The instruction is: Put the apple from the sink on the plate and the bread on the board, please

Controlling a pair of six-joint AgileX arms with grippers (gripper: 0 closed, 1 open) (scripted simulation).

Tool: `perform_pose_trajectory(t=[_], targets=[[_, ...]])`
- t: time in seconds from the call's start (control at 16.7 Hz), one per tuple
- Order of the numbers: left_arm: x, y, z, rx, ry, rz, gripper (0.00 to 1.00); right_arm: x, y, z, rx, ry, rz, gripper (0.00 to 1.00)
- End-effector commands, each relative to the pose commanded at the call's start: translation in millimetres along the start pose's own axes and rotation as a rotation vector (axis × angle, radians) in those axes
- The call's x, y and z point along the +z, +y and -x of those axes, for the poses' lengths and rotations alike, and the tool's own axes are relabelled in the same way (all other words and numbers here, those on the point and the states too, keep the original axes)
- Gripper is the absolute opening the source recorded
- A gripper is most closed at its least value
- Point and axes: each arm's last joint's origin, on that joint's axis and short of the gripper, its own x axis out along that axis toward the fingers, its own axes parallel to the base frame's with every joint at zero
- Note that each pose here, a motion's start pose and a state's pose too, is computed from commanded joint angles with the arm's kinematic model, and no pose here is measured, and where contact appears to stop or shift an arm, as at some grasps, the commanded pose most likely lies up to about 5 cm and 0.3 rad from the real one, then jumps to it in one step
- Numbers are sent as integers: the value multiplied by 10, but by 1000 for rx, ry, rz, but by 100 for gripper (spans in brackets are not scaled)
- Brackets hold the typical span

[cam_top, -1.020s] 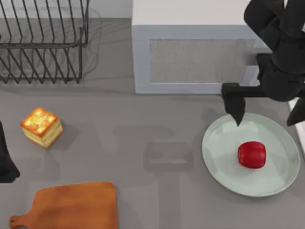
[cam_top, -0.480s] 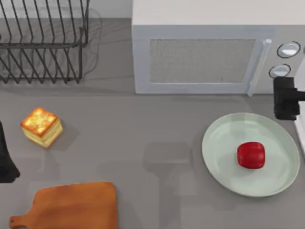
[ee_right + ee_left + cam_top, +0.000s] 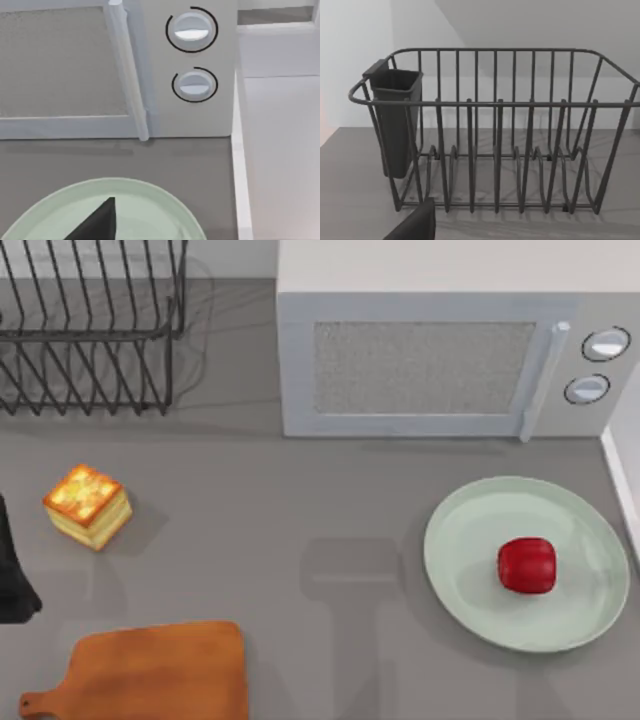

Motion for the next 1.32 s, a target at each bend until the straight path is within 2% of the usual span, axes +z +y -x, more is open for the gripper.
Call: perform_pose_trajectory(t=[0.24, 0.42, 0.96, 1.14, 1.32], targets=[[0, 0, 0, 0, 0, 0, 100, -467, -140, 4, -50, -257, 56, 100], [0, 0, 0, 0, 0, 0, 100, -642, -197, -44, -83, -365, 88, 100], [57, -2, -1, -1, 22, -9, 100, -677, -210, -57, -91, -388, 95, 100], [276, -10, -32, -12, 113, -42, 100, -677, -210, -57, -91, -388, 95, 100], [565, -28, -177, -39, 281, -96, 100, -677, -210, -57, -91, -388, 95, 100]])
